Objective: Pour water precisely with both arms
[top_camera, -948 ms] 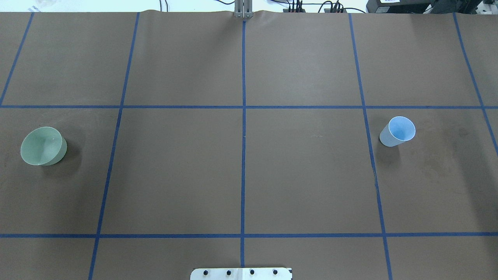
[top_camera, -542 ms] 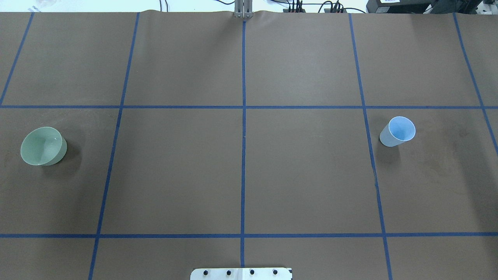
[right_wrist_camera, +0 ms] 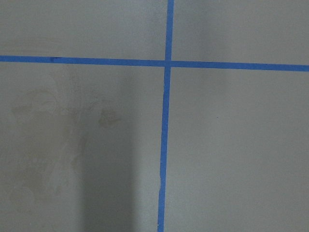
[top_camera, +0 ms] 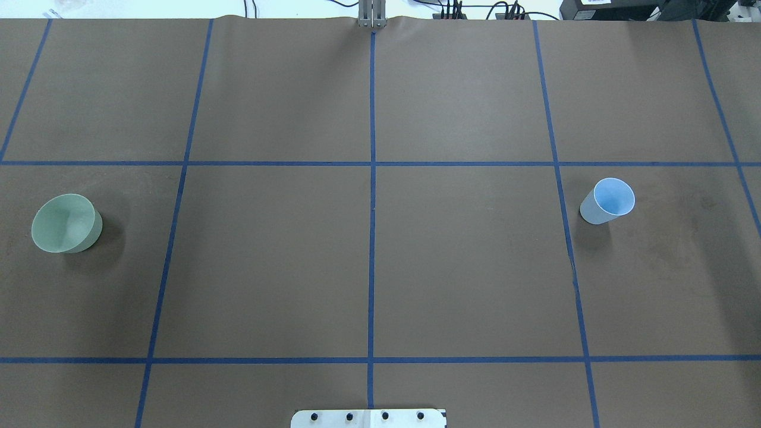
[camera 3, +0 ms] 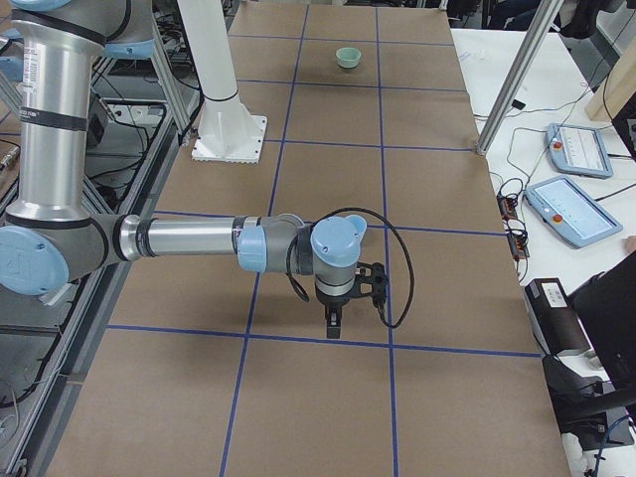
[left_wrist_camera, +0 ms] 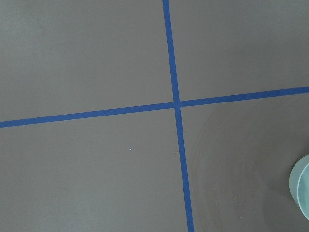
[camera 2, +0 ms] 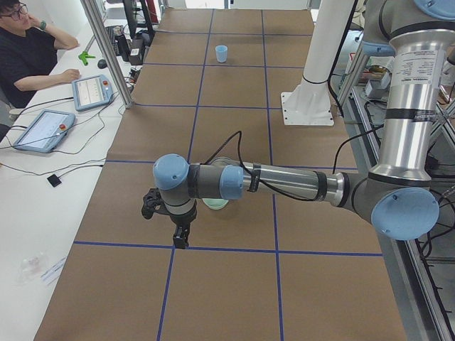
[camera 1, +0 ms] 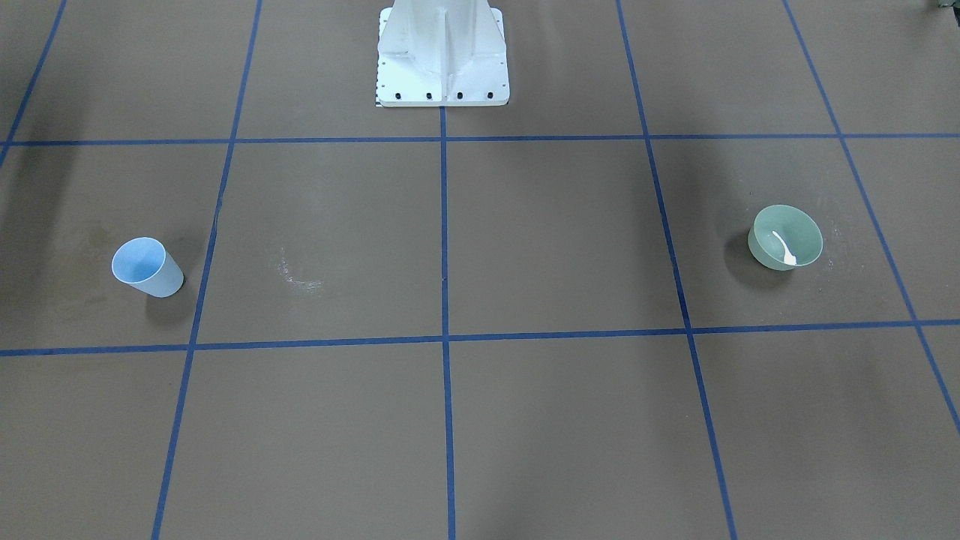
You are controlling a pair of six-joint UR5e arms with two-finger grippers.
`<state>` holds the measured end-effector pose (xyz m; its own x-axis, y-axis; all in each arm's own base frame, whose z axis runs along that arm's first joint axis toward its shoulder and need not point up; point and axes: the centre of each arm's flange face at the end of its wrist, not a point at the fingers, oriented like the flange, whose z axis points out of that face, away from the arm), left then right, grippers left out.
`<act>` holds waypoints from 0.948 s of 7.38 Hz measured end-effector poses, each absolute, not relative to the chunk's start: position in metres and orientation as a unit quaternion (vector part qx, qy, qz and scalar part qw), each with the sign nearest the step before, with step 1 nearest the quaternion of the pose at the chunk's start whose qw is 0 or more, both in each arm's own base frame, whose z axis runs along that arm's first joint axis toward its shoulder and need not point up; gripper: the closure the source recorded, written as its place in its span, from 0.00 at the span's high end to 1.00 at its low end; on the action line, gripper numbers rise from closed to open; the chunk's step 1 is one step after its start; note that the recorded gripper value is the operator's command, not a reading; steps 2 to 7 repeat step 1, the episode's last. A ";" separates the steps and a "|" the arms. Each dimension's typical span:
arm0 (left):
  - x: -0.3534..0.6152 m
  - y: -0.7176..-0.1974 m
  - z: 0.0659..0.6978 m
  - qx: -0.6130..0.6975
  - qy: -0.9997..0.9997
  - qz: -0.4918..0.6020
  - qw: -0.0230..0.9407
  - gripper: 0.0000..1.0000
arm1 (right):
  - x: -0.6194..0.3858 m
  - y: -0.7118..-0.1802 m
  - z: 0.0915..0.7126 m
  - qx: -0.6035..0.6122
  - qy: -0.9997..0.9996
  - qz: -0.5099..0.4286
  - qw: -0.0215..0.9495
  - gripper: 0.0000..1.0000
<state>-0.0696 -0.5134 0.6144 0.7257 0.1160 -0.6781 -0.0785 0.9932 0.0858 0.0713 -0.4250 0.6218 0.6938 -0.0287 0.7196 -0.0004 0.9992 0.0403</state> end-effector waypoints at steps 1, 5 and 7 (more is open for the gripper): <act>-0.070 -0.513 0.615 0.025 0.367 0.052 0.929 1.00 | 0.071 -0.425 0.621 0.019 -0.394 -0.007 0.919 1.00; -0.070 -0.513 0.615 0.025 0.367 0.052 0.929 1.00 | 0.071 -0.425 0.621 0.019 -0.394 -0.007 0.919 1.00; -0.070 -0.513 0.615 0.025 0.367 0.052 0.929 1.00 | 0.071 -0.425 0.621 0.019 -0.394 -0.007 0.919 1.00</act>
